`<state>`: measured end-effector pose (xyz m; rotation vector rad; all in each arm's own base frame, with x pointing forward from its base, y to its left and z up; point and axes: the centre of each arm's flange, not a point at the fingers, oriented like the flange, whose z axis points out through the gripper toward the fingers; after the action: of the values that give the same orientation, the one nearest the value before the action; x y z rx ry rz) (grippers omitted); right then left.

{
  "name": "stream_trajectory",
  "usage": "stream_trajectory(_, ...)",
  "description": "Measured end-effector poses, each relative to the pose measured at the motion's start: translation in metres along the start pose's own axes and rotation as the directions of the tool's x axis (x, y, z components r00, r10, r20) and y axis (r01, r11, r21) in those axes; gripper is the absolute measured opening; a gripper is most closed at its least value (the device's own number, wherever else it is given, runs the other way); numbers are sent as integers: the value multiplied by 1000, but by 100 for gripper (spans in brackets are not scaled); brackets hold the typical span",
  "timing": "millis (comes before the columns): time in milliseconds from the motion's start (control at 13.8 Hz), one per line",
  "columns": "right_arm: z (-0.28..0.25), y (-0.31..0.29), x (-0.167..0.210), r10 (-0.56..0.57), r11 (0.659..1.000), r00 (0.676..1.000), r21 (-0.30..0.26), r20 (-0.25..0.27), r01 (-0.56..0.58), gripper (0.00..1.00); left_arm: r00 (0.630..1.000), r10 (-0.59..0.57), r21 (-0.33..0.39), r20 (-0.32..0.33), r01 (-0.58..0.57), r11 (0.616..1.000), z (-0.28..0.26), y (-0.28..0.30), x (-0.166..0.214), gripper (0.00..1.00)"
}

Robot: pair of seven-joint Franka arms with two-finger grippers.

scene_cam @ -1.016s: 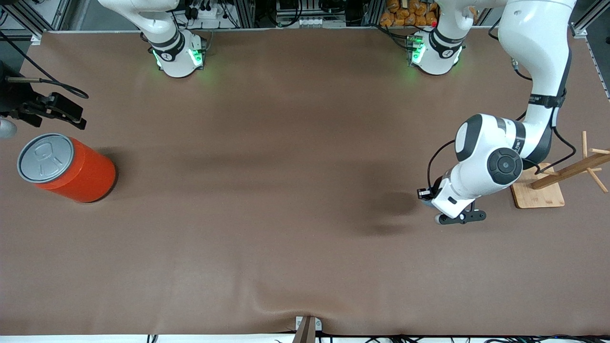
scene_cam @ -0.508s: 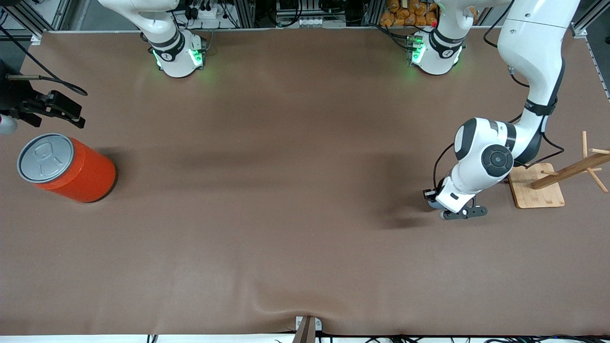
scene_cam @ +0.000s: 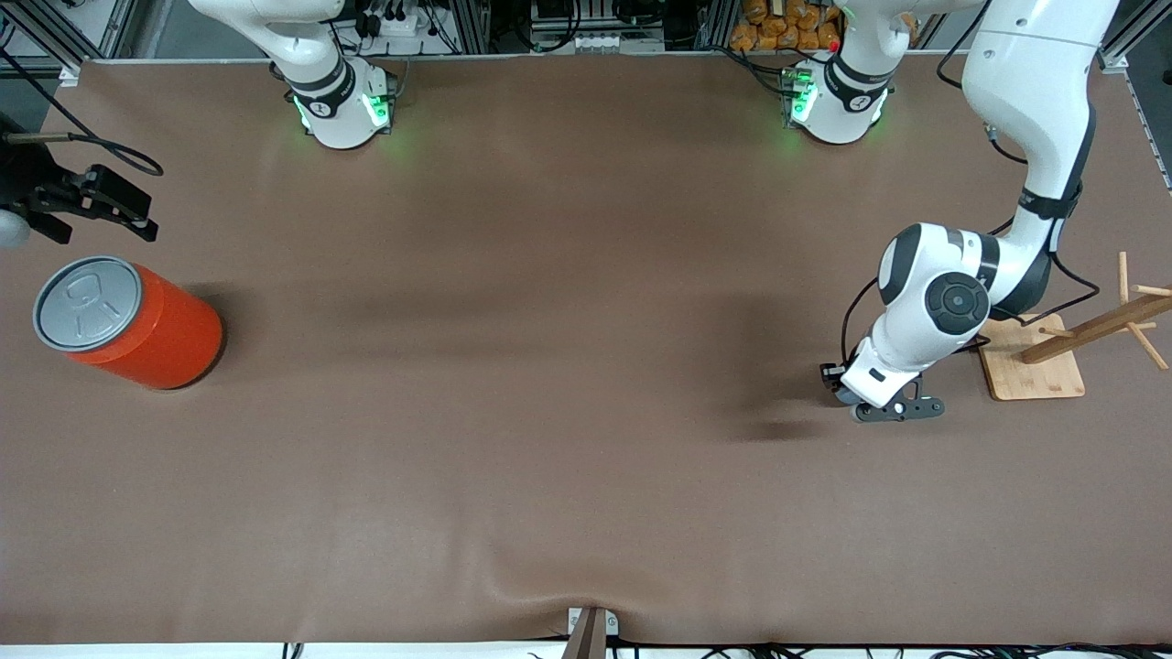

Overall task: Flip cup
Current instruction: 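Carry the cup with the left gripper beside the wooden stand and lower it upright, then open the left gripper and lift it off the cup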

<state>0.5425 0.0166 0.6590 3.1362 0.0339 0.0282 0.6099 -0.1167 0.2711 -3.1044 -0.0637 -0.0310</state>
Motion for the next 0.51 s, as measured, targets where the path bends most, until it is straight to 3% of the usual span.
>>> stream_trajectory(363, -1, 4, -1, 5, 1000, 1000, 0, 3, -5, 100, 998, 38, 26, -41, -37, 999, -143, 29, 4, 100)
stream_trajectory(508, -1, 3, -2, 1, 1000, 1000, 0, 2, -1, 100, 997, 34, 29, -66, -32, 999, -194, 30, 8, 100)
